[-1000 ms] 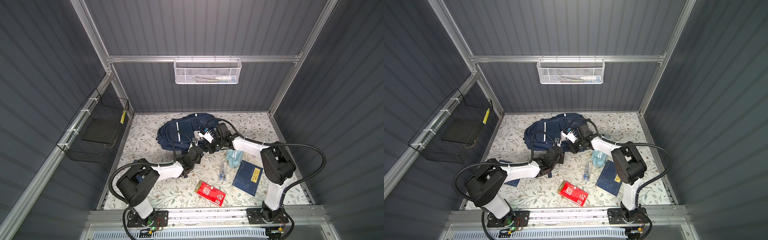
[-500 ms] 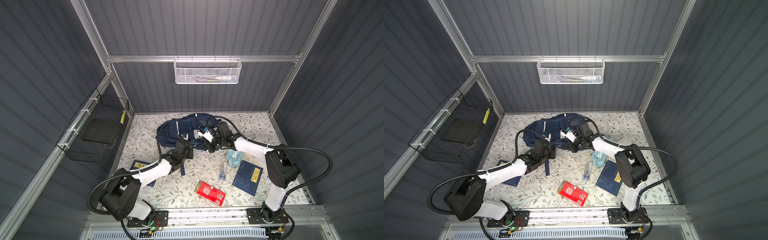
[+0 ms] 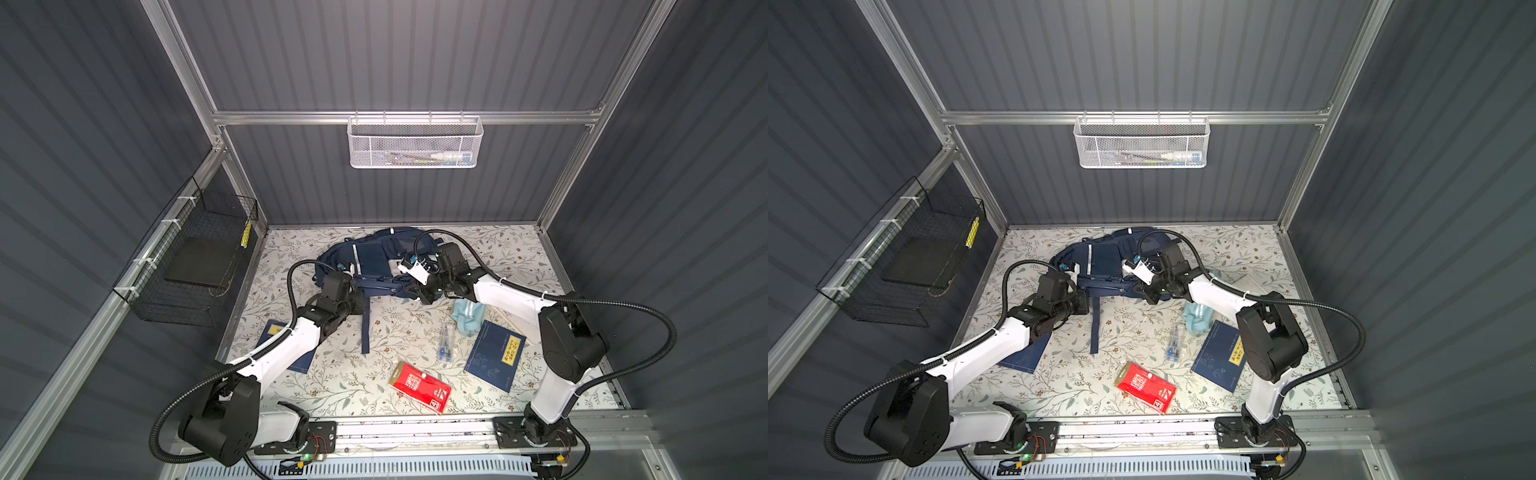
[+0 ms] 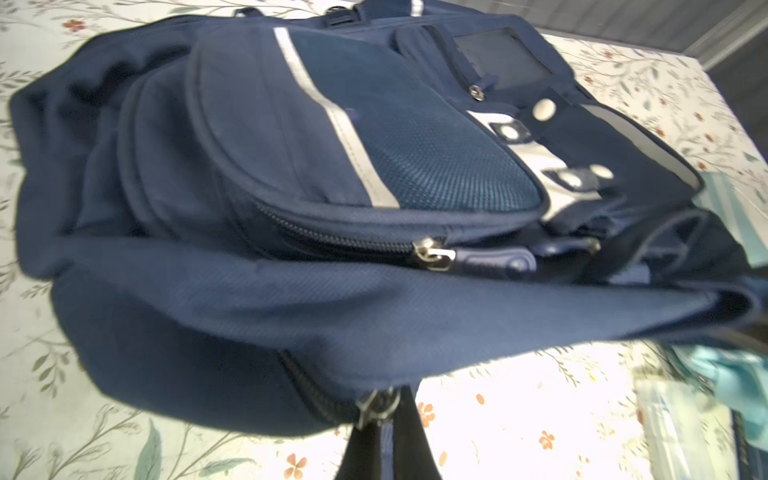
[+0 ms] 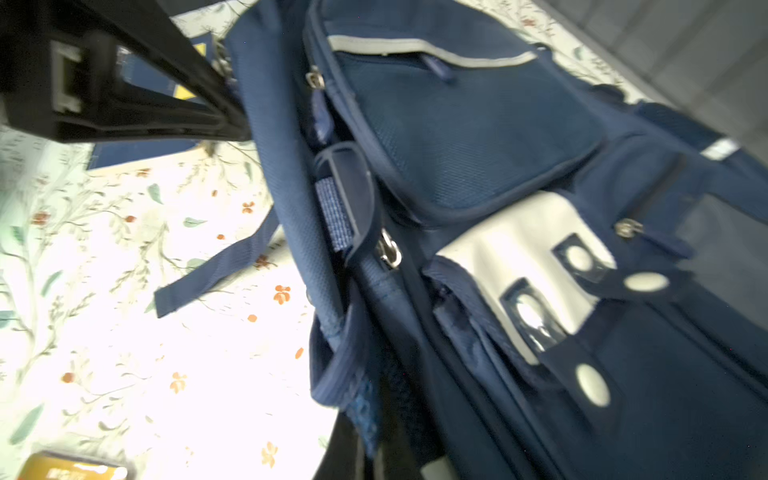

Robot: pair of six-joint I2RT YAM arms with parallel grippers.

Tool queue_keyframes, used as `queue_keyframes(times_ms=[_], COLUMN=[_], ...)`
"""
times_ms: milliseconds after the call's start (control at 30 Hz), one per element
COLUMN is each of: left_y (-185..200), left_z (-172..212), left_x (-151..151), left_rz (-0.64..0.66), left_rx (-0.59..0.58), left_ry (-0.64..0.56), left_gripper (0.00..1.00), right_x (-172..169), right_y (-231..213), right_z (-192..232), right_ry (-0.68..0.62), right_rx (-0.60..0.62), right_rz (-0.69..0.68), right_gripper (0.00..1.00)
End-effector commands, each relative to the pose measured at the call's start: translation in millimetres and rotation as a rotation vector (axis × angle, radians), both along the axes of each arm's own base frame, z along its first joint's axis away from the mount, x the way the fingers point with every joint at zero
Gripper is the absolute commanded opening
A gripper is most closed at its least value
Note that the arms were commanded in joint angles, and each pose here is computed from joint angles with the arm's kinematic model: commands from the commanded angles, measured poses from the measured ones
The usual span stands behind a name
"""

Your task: Pack the student bag

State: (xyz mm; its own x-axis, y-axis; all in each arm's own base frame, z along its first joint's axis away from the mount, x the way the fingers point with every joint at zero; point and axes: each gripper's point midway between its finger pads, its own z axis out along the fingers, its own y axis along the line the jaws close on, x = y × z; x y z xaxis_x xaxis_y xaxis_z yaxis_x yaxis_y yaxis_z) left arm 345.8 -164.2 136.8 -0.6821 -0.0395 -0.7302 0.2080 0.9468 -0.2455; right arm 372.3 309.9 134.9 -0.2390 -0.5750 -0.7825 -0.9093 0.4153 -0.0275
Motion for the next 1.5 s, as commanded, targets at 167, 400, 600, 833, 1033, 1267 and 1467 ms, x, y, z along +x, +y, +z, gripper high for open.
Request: queue_keyframes(times_ms=[167, 400, 600, 833, 1033, 1267, 1467], left_y=[-13, -47, -43, -39, -36, 10, 77], left_z=[5, 5, 13, 4, 9, -10, -14], left_x=[-11, -20, -25, -33, -30, -16, 6], left_rz=[0.003, -0.07, -0.07, -0.063, -0.043, 0.096, 0.278], left_rx=[-0.025, -0.122, -0.116, -0.117, -0.124, -0.115, 0.032], left_ry=[0.014, 0.043, 0.038, 0.062, 0.044, 0.133, 0.156], left_gripper=[0.0, 0.0, 0.0, 0.0, 0.0, 0.0, 0.02], right_x=[12, -29, -21, -32, -31, -42, -43], right_y=[-30, 40, 65, 72, 71, 46, 20], right_z=[14, 42, 16, -4, -17, -30, -31], right_ry=[-0.245, -0.38, -0.316, -0.261, -0.229, -0.255, -0.262], right_rx=[-0.062, 0.062, 0.043, 0.032, -0.02, -0.087, -0.136], right_rz=[-0.173, -0.018, 0.024, 0.112, 0.124, 0.158, 0.17], right_gripper=[0.49, 0.63, 0.57, 0.53, 0.06, 0.0, 0.0])
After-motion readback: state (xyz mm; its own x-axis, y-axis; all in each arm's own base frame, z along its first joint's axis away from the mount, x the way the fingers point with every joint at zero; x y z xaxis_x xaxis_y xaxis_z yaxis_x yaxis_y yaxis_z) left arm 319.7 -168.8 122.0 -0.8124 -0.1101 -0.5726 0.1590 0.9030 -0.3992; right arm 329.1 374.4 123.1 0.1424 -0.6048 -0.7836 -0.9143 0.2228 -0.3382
